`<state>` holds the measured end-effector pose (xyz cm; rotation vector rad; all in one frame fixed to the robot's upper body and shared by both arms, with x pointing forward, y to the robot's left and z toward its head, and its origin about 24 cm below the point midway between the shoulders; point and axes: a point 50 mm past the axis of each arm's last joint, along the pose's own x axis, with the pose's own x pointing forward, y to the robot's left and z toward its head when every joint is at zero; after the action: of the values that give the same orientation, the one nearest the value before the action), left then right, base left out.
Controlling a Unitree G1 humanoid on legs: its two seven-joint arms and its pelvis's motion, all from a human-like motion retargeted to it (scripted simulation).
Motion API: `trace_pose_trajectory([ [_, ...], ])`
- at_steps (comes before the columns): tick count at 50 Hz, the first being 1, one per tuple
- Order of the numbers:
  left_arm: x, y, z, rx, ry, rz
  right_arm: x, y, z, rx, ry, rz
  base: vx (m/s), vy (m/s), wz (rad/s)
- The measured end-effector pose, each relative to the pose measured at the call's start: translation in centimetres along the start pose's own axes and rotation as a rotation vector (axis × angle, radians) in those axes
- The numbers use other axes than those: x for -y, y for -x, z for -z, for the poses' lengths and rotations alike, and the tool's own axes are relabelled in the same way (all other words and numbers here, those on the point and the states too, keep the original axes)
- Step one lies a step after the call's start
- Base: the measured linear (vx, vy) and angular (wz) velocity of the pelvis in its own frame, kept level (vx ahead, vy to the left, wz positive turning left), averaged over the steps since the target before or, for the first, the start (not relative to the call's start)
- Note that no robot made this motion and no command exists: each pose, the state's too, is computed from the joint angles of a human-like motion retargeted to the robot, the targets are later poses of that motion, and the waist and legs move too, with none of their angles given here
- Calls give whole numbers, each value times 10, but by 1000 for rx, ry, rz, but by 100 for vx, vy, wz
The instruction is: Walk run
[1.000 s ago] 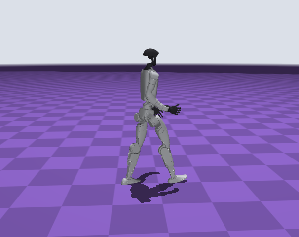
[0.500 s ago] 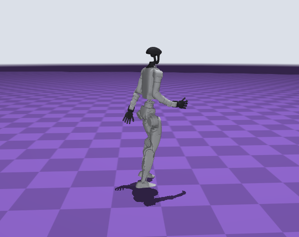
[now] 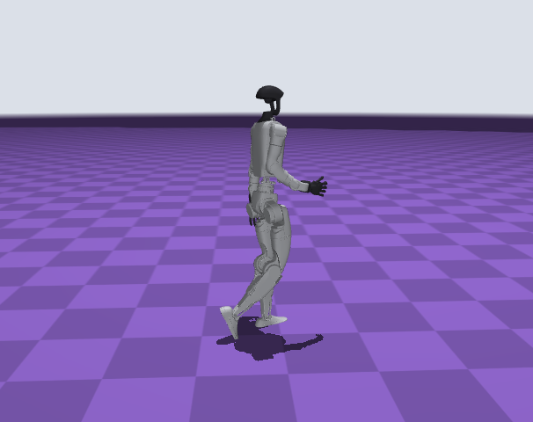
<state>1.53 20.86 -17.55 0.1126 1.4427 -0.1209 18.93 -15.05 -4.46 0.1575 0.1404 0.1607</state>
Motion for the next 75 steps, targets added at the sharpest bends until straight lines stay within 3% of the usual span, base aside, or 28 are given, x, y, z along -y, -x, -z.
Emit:
trace_pose_trajectory([
  [8,-52,20,-127,461,-123,-100,11,12,0,11,-23,44,72,-13,147],
  [15,-75,36,-158,553,-213,-159,8,16,9,-30,-43,77,76,-31,69],
  [20,-61,21,-122,416,-201,-105,10,14,7,-36,-18,24,78,-39,51],
  [26,-8,1,-13,2,-207,66,9,15,9,-44,-24,19,81,-43,77],
  [33,45,19,92,-372,-216,290,10,-7,-8,13,15,-25,75,-38,33],
  [45,108,50,153,-573,90,411,22,-32,-43,144,79,-78,63,-25,-8],
  [53,112,35,121,-436,76,493,15,-19,-22,80,47,-42,81,-18,22],
  [59,76,17,87,-308,167,328,-10,-7,3,-14,-15,-92,91,-19,-10],
  [65,29,-5,-3,25,397,109,-14,-11,2,-16,20,-154,67,7,30],
  [75,-58,28,-145,540,-14,39,-5,4,9,-45,-16,-101,52,-8,194],
])
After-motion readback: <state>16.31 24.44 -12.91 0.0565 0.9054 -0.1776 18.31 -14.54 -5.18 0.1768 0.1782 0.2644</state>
